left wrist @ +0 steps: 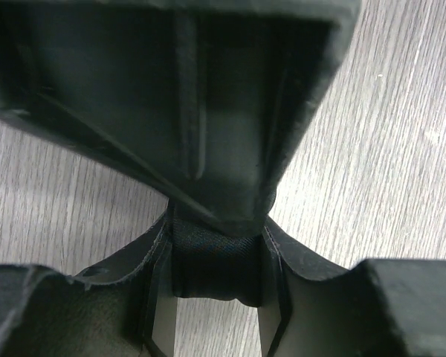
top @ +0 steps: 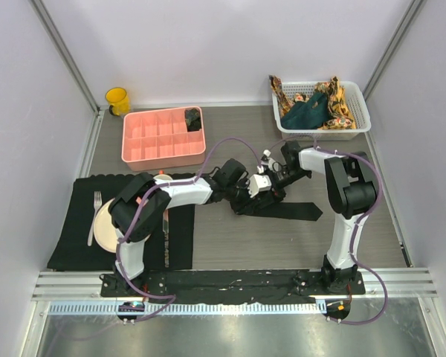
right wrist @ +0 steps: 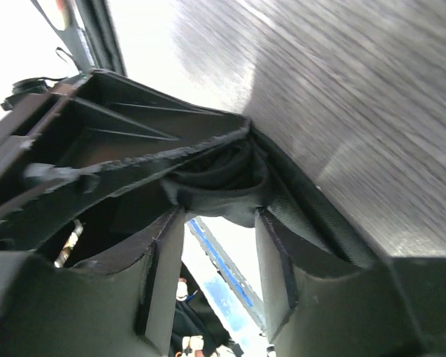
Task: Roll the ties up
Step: Roll the tie at the center of the board.
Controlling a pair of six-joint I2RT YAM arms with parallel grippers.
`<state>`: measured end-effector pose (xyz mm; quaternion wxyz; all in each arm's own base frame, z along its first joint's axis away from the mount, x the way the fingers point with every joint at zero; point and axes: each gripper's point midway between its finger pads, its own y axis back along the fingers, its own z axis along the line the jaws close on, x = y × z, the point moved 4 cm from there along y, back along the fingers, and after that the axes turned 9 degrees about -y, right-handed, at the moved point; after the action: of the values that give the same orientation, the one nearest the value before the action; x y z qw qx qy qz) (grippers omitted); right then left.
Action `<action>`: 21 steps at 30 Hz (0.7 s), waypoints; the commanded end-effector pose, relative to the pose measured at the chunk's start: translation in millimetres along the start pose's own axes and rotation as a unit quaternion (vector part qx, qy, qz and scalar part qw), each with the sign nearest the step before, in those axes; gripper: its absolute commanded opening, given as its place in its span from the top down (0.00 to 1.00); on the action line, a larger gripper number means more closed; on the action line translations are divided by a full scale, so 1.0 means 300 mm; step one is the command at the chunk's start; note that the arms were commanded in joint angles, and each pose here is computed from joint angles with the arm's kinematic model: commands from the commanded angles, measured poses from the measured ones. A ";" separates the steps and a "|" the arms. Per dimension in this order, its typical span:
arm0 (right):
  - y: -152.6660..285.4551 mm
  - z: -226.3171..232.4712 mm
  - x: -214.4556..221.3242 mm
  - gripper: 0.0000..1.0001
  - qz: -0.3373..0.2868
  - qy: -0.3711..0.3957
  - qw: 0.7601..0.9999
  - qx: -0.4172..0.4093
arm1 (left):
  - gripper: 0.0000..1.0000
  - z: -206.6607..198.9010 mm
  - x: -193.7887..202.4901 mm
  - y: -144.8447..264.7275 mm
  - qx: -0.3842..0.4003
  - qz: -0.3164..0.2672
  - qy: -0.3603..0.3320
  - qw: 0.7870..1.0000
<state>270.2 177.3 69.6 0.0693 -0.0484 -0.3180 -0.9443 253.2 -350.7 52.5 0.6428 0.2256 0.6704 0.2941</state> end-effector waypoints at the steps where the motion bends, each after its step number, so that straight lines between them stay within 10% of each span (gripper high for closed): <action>1: -0.022 -0.044 0.014 0.55 0.004 0.000 0.999 0.036 | 0.70 -0.053 0.113 -0.007 0.014 0.070 0.045 0.996; 9: -0.070 -0.167 0.008 0.99 0.012 -0.011 0.995 0.096 | 0.60 -0.055 0.104 -0.011 0.012 0.064 0.037 0.997; 21: -0.078 -0.259 0.017 0.98 0.024 -0.015 0.987 0.159 | 0.35 -0.050 0.068 -0.002 0.016 0.045 0.018 0.999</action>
<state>260.4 171.8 37.4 0.0816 -0.0894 -0.3559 -0.9266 251.2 -353.8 53.0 0.6433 0.2226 0.6693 0.2978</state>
